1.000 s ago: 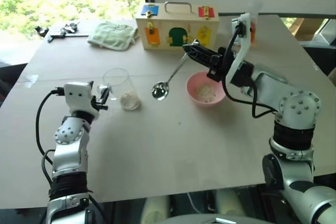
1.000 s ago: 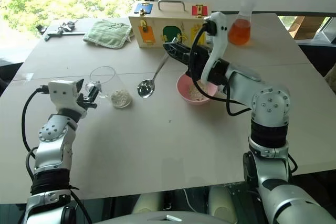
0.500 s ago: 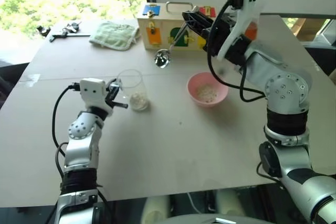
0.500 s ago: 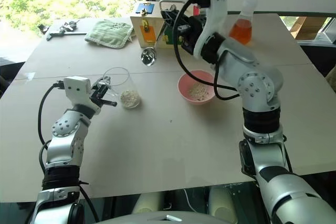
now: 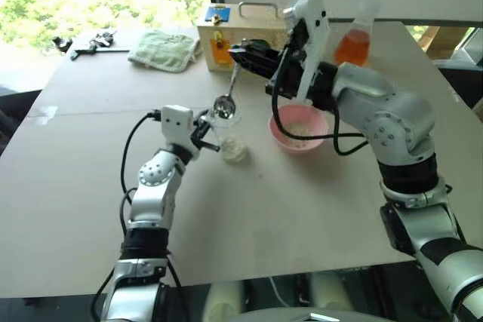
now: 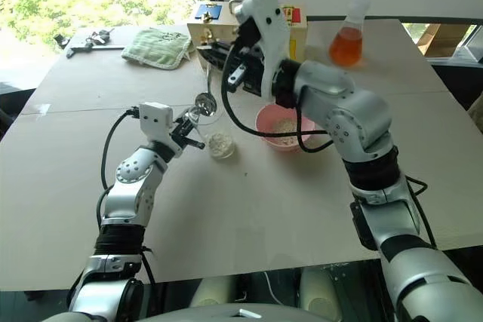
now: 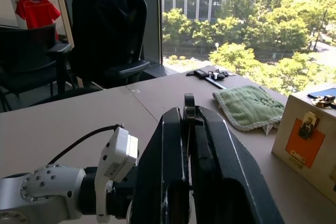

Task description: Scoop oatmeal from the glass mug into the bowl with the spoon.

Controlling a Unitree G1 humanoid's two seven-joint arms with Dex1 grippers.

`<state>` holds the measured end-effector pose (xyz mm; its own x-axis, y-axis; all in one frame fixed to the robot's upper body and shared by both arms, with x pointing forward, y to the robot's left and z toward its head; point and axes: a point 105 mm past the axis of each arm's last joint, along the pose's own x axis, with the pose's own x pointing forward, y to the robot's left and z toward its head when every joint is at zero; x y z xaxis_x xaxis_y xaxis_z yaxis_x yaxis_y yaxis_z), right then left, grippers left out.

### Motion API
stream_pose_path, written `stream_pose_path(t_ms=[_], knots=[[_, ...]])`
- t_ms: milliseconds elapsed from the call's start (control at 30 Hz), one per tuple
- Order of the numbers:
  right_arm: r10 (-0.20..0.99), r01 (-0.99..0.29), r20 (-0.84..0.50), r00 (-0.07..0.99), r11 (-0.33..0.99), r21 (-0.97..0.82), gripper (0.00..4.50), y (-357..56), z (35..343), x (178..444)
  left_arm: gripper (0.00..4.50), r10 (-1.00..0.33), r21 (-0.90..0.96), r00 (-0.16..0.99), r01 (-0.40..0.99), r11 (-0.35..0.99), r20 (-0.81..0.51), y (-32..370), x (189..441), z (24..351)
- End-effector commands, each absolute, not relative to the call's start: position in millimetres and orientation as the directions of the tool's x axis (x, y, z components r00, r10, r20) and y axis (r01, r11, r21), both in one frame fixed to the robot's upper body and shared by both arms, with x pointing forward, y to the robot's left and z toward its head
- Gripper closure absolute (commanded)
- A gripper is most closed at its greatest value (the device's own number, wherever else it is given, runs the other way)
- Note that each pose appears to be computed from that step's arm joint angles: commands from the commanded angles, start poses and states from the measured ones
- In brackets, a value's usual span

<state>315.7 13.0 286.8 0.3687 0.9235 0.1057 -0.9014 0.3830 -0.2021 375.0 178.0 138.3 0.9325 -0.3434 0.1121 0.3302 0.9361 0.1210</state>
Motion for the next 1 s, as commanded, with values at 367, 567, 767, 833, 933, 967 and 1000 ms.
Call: stream_pose_path(t_ms=[367,567,767,833,933,967,1000], knots=[[0.910,-0.879,-0.135,0.393,0.329,-0.345,4.50,13.4,230.1,326.7,4.20,-0.538,0.373,0.837,0.469,0.800,0.101,146.2,379.3,157.8],[0.913,-0.915,-0.088,0.399,0.391,-0.101,4.50,11.5,234.7,324.7,4.20,-0.543,0.426,0.835,0.460,0.779,0.092,149.2,380.0,157.9],[0.849,-0.842,-0.015,0.529,0.526,0.121,4.50,-4.4,251.4,344.2,4.20,-0.541,0.415,0.837,0.465,0.782,0.082,148.1,377.9,147.5],[0.824,-0.810,0.002,0.567,0.557,0.182,4.50,-10.2,255.6,350.1,4.20,-0.543,0.410,0.836,0.469,0.782,0.079,146.7,377.1,144.5],[0.802,-0.782,0.011,0.597,0.579,0.230,4.50,-16.7,259.6,354.4,4.20,-0.539,0.399,0.839,0.470,0.787,0.076,146.1,376.9,141.1],[0.798,-0.772,0.020,0.603,0.577,0.266,4.50,-18.7,261.5,355.1,4.20,-0.537,0.395,0.840,0.469,0.790,0.075,145.9,376.8,139.8],[0.795,-0.764,0.027,0.606,0.573,0.296,4.50,-20.1,262.8,355.3,4.20,-0.535,0.392,0.841,0.469,0.792,0.075,145.8,376.6,138.8]])
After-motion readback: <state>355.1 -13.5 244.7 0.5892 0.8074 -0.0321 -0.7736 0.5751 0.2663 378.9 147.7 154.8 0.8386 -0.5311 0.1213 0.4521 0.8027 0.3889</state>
